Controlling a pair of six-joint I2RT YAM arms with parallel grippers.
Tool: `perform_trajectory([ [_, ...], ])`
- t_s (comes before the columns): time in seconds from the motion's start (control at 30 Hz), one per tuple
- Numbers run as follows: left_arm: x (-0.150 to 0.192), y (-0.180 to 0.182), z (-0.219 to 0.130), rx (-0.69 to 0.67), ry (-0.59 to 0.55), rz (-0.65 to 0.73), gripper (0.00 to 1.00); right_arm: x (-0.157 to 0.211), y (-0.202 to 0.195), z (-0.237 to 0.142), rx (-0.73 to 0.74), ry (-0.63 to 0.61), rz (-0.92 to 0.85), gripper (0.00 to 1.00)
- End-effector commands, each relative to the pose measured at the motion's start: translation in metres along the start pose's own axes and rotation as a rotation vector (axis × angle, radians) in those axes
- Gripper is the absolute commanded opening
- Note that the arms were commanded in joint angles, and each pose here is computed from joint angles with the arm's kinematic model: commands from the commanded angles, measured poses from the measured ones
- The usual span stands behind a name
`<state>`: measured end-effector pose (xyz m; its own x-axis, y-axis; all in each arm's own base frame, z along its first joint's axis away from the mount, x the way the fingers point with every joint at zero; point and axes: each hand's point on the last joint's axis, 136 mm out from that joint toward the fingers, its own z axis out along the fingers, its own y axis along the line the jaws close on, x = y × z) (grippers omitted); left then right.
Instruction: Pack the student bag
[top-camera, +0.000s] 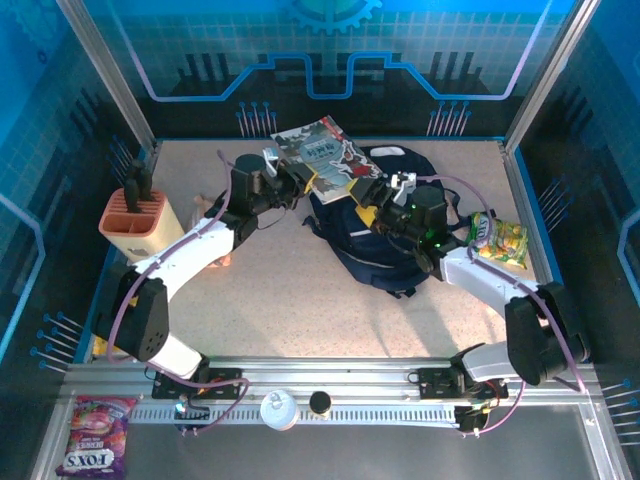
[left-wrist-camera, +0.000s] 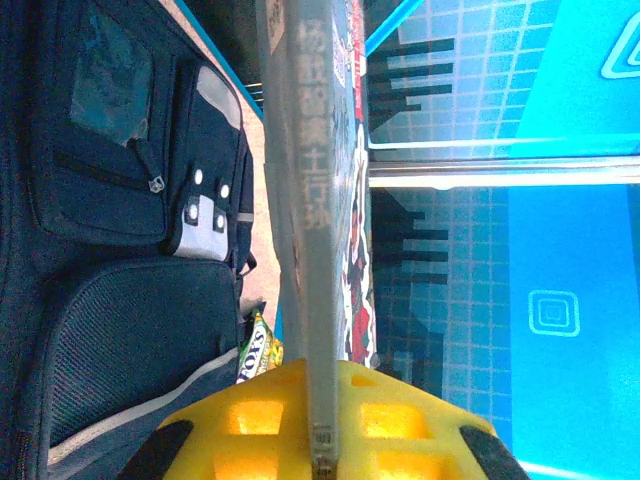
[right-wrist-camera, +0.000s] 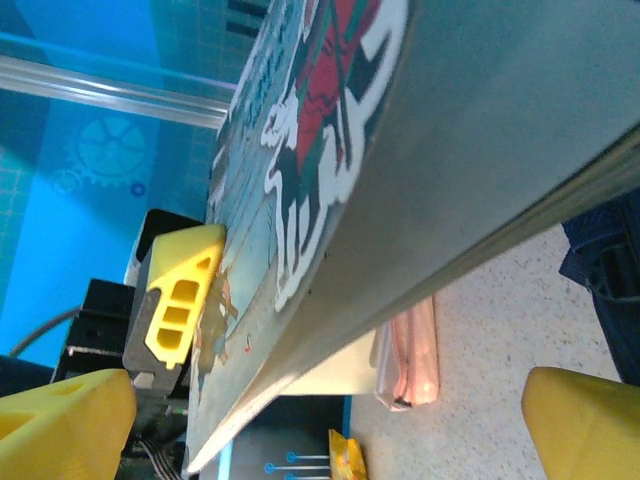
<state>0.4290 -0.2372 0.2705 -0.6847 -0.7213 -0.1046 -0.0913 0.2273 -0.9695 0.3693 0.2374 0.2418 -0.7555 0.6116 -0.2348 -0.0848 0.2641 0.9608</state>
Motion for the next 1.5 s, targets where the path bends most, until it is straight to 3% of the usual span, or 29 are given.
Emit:
perform_trajectory([
  [0.0,-0.003,-0.026,0.003,0.092,0.0,0.014,0.0,-0.007,0.017,0.007,-0.076,-0.034,0.025,1.0],
  [0.13,-0.001,-0.029,0.007,0.099,0.016,0.02,0.0,-0.01,0.012,0.014,-0.056,-0.041,0.057,0.95],
  [0.2,-0.001,-0.027,0.007,0.095,0.015,0.017,0.0,-0.015,0.011,0.017,-0.063,-0.063,0.078,0.84],
  [0.5,0.001,-0.028,0.008,0.1,0.023,0.022,0.0,-0.021,0.011,0.035,-0.106,-0.083,0.159,0.6],
  [0.83,0.004,-0.026,0.008,0.088,0.038,0.043,0.0,-0.022,0.013,0.042,-0.134,-0.072,0.178,0.46],
  [0.93,0.005,-0.026,0.008,0.09,0.048,0.057,0.0,-0.022,0.014,0.045,-0.138,-0.059,0.175,0.36],
  [1.07,0.011,-0.027,0.009,0.082,0.086,0.113,0.07,-0.022,0.01,0.046,-0.129,-0.031,0.148,0.13],
  [1.2,0.014,-0.018,0.008,0.024,0.111,0.19,0.22,-0.032,0.01,0.034,-0.112,-0.064,0.101,0.01],
  [1.37,0.012,0.008,0.004,-0.138,0.111,0.37,0.55,-0.049,-0.004,0.004,-0.038,-0.123,0.025,0.0],
  [1.47,0.012,0.022,0.001,-0.224,0.097,0.478,0.63,-0.061,-0.013,-0.021,0.023,-0.167,-0.029,0.0],
])
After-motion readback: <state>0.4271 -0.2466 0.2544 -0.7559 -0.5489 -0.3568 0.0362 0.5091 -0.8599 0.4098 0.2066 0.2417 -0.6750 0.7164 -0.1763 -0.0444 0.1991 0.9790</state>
